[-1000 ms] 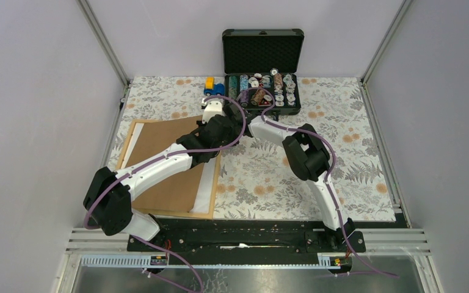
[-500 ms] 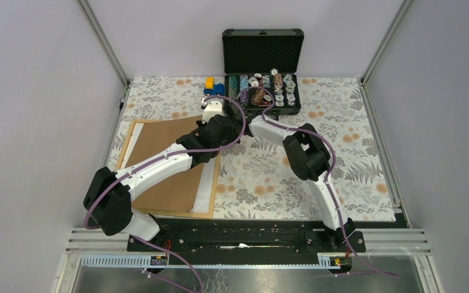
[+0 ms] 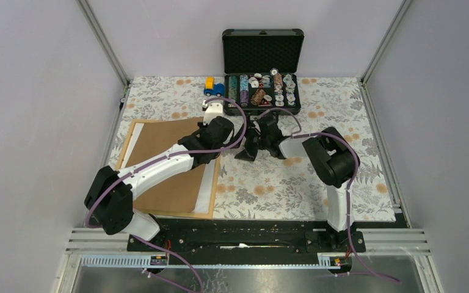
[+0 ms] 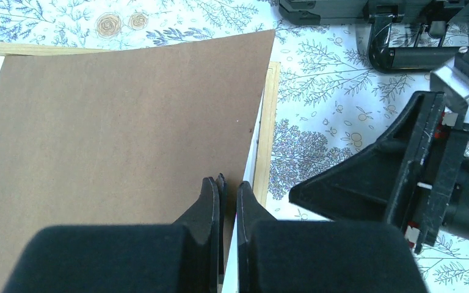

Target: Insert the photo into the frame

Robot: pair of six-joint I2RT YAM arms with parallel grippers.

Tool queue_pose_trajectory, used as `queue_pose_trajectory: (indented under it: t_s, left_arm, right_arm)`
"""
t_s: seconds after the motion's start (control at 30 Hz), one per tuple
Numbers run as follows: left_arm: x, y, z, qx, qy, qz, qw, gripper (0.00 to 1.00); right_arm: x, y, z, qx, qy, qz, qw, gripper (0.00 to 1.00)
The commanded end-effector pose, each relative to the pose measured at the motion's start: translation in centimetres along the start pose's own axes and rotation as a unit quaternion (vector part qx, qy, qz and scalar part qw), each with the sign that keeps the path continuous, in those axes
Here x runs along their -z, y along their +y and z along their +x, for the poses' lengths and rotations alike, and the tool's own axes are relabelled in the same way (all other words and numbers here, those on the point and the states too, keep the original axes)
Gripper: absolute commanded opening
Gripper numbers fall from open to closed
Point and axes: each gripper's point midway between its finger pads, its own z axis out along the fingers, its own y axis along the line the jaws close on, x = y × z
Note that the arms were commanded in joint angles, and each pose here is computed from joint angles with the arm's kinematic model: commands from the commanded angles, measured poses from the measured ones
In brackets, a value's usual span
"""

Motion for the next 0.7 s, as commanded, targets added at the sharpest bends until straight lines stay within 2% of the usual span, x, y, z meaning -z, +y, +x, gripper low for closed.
queue_pose_trajectory:
  t_s: [0.0,0.17,0.3,0.47,0.53,0.6,0.67]
  left_arm:
    - [-0.3,-1.6,-0.8,0.078,0.002,0.020,0.997,0.00]
    - [-0.2,-1.9,-0.8,0.082,0.008,0.028,0.996,0.00]
    - [-0.5,-2.4,-0.3,0.073,0.025,0.029,0.997,0.02]
    - [-0.4,-3.1,0.4,0.072,0.044,0.047,0.995,0.10]
    - [-0.1,-3.5,0.8,0.068,0.056,0.058,0.994,0.21]
    - [0.5,-3.7,0.9,0.065,0.066,0.074,0.993,0.40]
    - [1.4,-3.7,0.7,0.069,0.070,0.090,0.991,0.52]
  right_arm:
    - [2.7,9.5,0.1,-0.009,0.014,-0.199,0.980,0.81]
    - [1.8,11.6,-0.6,-0.055,0.026,-0.243,0.968,0.82]
    - [1.9,12.4,0.5,-0.103,0.024,-0.301,0.948,0.81]
    - [1.3,12.9,2.0,-0.151,0.031,-0.349,0.925,0.80]
    - [0.8,13.0,1.9,-0.146,0.029,-0.341,0.928,0.80]
    - [0.5,13.1,1.7,-0.141,0.023,-0.336,0.931,0.80]
    - [0.1,12.9,1.6,-0.138,0.025,-0.331,0.933,0.80]
